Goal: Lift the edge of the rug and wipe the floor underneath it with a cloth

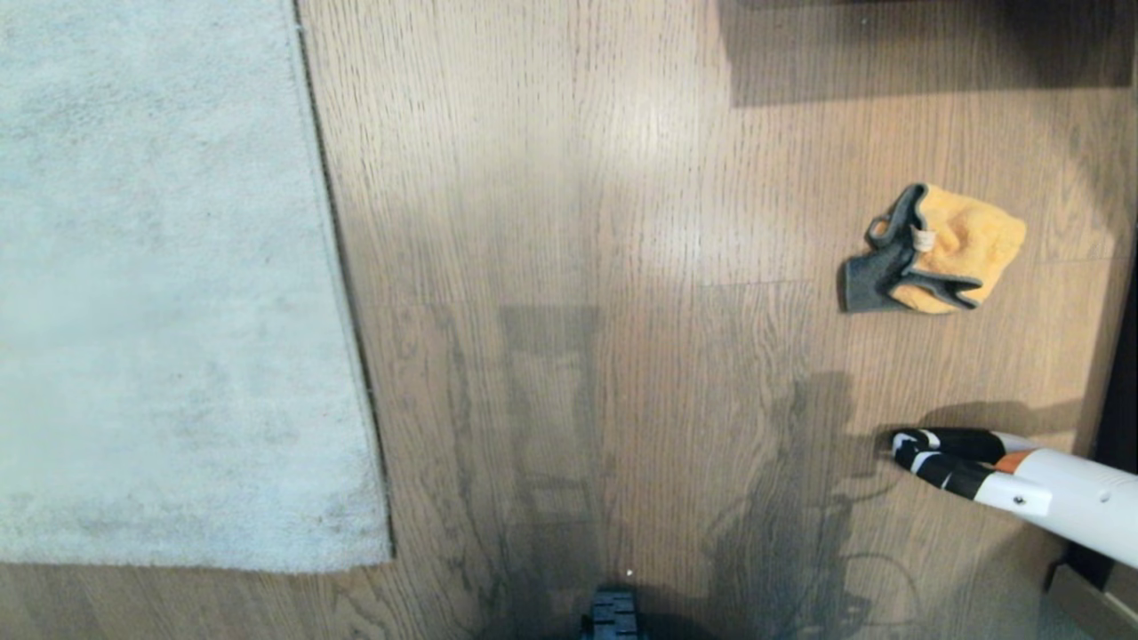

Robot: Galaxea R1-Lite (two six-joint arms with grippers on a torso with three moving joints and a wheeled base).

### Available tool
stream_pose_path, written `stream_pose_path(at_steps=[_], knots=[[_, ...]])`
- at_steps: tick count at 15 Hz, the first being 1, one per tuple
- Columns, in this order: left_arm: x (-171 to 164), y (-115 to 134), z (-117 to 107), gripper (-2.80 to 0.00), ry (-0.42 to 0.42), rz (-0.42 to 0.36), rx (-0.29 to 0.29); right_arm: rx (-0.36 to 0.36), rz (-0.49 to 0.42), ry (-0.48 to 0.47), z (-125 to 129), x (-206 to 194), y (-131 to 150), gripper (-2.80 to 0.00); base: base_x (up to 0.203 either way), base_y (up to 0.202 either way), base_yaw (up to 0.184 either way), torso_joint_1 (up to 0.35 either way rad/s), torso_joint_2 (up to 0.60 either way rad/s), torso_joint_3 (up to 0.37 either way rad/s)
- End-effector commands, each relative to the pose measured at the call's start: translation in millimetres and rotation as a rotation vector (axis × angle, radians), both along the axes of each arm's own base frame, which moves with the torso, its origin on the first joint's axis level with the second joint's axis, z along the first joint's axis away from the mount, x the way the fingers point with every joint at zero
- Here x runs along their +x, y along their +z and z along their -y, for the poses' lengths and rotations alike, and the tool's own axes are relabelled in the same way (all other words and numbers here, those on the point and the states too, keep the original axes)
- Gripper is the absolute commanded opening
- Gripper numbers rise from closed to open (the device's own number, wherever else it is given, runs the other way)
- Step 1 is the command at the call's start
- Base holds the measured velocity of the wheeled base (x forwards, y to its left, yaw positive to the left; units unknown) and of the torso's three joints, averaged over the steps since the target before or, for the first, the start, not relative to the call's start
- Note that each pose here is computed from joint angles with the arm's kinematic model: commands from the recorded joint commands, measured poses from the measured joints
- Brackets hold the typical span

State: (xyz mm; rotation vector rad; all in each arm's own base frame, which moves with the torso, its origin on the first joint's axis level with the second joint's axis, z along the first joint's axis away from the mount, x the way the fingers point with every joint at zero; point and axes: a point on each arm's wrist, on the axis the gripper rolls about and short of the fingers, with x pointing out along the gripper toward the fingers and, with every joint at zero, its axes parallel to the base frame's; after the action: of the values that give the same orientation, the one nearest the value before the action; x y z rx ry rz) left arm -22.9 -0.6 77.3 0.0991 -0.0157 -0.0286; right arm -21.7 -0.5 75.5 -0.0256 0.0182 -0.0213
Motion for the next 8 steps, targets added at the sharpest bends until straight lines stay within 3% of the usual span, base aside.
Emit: stream_pose_path(at_steps=[1, 8], knots=[[0.0, 0.0, 0.0, -2.80, -0.002, 0.001, 0.001, 0.001, 0.015, 0.000, 0.0, -1.1, -0.3, -2.80, 0.000, 0.000, 0.000, 0.000, 0.00, 0.000], [0.0, 0.0, 0.0, -2.80, 0.000, 0.001, 0.001, 0.004, 0.015, 0.000, 0.0, -1.1, -0.3, -2.80, 0.000, 0.000, 0.000, 0.000, 0.00, 0.000]])
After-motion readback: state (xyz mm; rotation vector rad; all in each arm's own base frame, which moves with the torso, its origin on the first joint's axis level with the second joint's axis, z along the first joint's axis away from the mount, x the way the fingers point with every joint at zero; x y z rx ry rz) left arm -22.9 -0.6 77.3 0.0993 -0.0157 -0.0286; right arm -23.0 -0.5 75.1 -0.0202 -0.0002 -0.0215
